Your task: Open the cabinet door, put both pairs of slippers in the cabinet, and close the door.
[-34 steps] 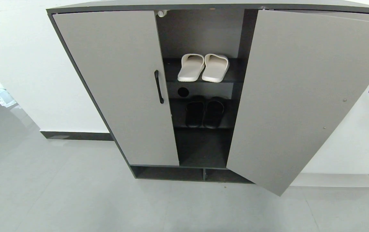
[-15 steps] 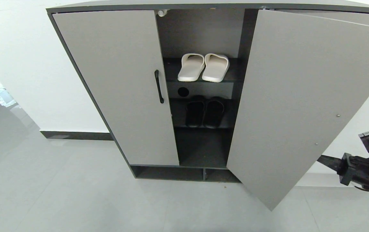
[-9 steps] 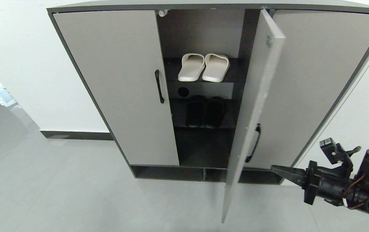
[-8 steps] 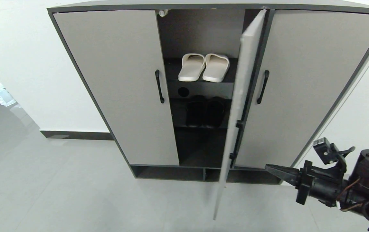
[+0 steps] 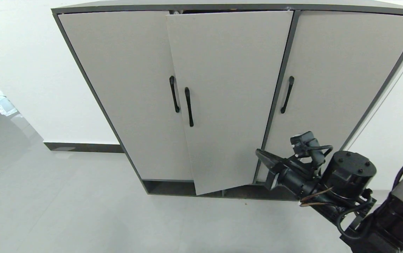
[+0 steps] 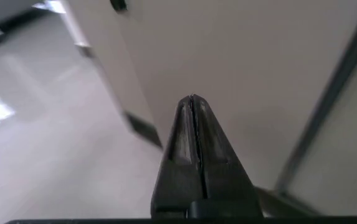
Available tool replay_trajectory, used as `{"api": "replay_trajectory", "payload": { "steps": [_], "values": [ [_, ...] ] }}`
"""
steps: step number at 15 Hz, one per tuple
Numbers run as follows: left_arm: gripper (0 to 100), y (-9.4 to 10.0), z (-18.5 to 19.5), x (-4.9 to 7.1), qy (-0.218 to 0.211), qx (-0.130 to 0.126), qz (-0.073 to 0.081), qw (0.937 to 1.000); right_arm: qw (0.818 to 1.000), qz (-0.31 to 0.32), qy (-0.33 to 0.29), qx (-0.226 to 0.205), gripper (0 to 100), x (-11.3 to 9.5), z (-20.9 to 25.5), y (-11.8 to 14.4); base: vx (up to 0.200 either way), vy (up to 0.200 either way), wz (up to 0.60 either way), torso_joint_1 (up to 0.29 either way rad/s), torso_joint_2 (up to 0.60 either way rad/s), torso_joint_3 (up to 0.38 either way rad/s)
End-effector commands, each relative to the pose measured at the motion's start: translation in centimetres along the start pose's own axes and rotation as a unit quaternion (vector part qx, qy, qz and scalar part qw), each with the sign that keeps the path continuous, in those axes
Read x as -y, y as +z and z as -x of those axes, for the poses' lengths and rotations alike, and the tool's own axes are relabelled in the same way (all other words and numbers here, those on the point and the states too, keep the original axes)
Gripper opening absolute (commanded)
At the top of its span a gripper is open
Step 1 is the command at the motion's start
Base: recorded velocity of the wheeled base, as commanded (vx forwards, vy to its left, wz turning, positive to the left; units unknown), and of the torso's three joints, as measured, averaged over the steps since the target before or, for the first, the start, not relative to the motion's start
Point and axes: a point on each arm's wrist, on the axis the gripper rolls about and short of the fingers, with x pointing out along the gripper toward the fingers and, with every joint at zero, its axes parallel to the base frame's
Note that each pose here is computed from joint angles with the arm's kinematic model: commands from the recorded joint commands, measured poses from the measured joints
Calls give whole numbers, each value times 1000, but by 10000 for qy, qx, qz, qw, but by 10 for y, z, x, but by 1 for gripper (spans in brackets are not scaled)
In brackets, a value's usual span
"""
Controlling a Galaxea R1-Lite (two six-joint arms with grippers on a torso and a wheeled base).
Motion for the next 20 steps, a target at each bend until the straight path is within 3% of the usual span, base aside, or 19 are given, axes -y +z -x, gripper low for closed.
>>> {"api": "replay_trajectory", "payload": {
  "steps": [1,4,7,11,20],
  "values": [
    [0,0,0,0,9,-6,9,10000,9998,130,-65,-97,0,-3,-13,-14,0,0,0,0,0,0],
    [0,0,0,0,9,-6,9,10000,9980,321,-538,-57,0,2,-33,-27,0,0,0,0,0,0],
    [0,0,0,0,9,-6,1,10000,9925,270,-1077,518,0,4,-67,-16,0,0,0,0,0,0],
    [0,0,0,0,9,-6,9,10000,9813,444,-1744,683,0,6,-90,2,0,0,0,0,0,0],
    [0,0,0,0,9,-6,9,10000,9647,1167,-2241,747,0,10,-113,3,0,0,0,0,0,0]
  ]
}}
